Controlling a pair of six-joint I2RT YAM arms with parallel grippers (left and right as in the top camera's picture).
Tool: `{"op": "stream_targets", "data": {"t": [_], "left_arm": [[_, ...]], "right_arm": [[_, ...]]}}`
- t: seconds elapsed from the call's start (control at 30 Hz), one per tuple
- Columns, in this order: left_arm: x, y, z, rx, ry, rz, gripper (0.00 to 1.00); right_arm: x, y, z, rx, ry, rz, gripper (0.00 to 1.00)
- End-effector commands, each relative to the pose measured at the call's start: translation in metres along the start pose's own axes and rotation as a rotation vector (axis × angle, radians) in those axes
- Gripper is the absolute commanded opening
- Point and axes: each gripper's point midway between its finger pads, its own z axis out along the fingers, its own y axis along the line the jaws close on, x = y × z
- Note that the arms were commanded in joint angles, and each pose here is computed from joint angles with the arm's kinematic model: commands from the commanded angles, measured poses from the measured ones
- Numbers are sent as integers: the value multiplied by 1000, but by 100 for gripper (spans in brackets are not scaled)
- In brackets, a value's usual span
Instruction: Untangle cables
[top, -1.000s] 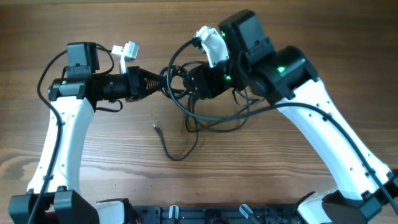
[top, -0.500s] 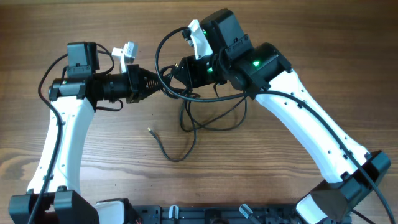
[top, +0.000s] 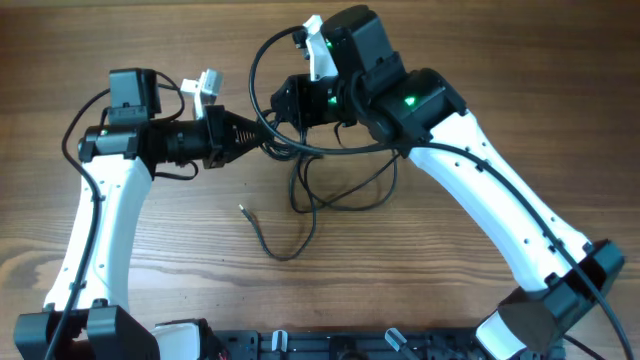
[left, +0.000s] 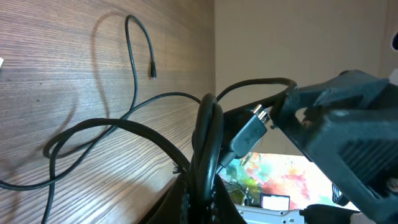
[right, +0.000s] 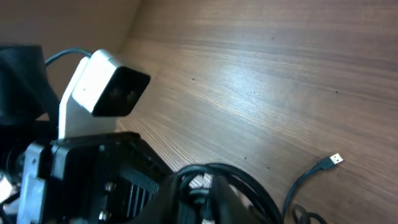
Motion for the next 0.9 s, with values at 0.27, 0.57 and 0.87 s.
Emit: {"op": "stream_targets", "data": {"t": [0.27, 0.57, 0.87], "left_arm": [[2, -12, 4, 42, 17, -2, 4], [1, -20, 4, 84, 24, 0, 13], [-2, -24, 4, 100, 22, -40, 4]], "right_arm": [[24, -26, 14, 97, 98, 101, 6], [32, -34, 14, 132, 126, 116, 6], [37, -27, 23, 106, 149, 6, 6]]}}
